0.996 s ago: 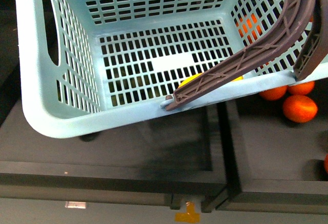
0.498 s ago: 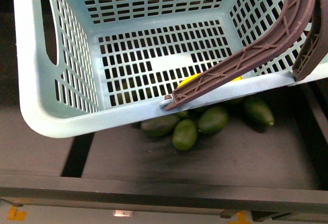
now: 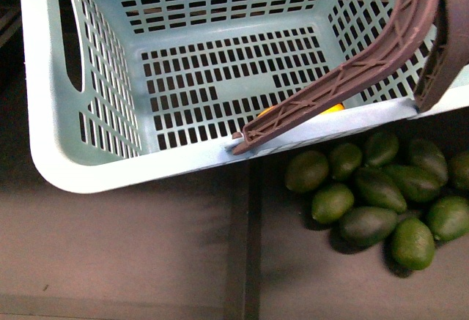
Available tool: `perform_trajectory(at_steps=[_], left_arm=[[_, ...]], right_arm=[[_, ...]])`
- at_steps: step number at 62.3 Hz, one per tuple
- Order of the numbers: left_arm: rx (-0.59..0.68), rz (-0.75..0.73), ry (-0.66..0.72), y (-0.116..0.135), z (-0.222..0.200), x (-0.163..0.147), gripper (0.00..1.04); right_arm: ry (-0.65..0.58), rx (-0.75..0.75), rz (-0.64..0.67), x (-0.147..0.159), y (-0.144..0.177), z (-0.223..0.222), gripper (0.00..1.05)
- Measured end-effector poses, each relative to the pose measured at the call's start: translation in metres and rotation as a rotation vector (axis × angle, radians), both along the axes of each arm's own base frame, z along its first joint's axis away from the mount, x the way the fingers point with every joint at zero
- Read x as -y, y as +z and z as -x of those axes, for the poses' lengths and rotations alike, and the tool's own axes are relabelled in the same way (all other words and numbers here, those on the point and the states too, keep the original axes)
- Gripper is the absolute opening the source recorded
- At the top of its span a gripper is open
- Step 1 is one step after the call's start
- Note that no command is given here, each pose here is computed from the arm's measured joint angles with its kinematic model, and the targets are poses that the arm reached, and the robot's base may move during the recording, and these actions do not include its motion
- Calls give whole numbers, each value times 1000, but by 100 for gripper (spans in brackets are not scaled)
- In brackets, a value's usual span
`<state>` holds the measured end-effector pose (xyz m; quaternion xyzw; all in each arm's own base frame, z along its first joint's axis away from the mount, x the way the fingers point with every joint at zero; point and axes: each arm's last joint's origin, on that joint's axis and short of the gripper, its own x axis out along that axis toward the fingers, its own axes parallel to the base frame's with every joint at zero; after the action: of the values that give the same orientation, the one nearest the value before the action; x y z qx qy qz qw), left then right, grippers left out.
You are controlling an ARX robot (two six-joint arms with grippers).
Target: Pick mango and avocado into basket
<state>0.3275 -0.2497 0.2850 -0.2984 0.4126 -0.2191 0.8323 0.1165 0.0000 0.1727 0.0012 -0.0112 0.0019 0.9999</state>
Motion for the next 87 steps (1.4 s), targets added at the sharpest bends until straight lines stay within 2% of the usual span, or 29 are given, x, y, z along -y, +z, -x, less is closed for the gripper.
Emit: perform_trajectory(at_steps=[15,20,24,29,41,49,59,62,71,80,87], left_arm=[[8,-7,13,0,-2,-2,28],[3,-2,5,0,0,0,28],[1,1,-4,0,1,1,28],[0,3,-11,0,2,3,28],[-5,7,-15,0,2,3,27],[-3,5,-9,0,2,3,27],[2,-1,-1,0,2,3,27],[2,-1,-2,0,2,3,27],[0,1,-4,0,2,3,27],[-4,7,-13,0,2,3,27],[-4,6,-12,0,2,3,27]], right_arm=[[-14,-10,-6,0,-1,0,96],[-206,-286,-44,7,-4,-5,96],[-281,-459,-58,17,-7,-9,96],[-296,-519,-96,31,-9,-15,96],[-294,-551,-136,80,-11,-34,96],[-288,-659,-106,115,-42,-45,96],[-283,-800,-141,148,-86,-62,96],[-278,-863,-171,156,-108,-69,96],[-248,-990,-267,159,-158,-81,96],[-251,-1035,-333,157,-186,-97,96],[-251,-1042,-355,154,-195,-106,96]])
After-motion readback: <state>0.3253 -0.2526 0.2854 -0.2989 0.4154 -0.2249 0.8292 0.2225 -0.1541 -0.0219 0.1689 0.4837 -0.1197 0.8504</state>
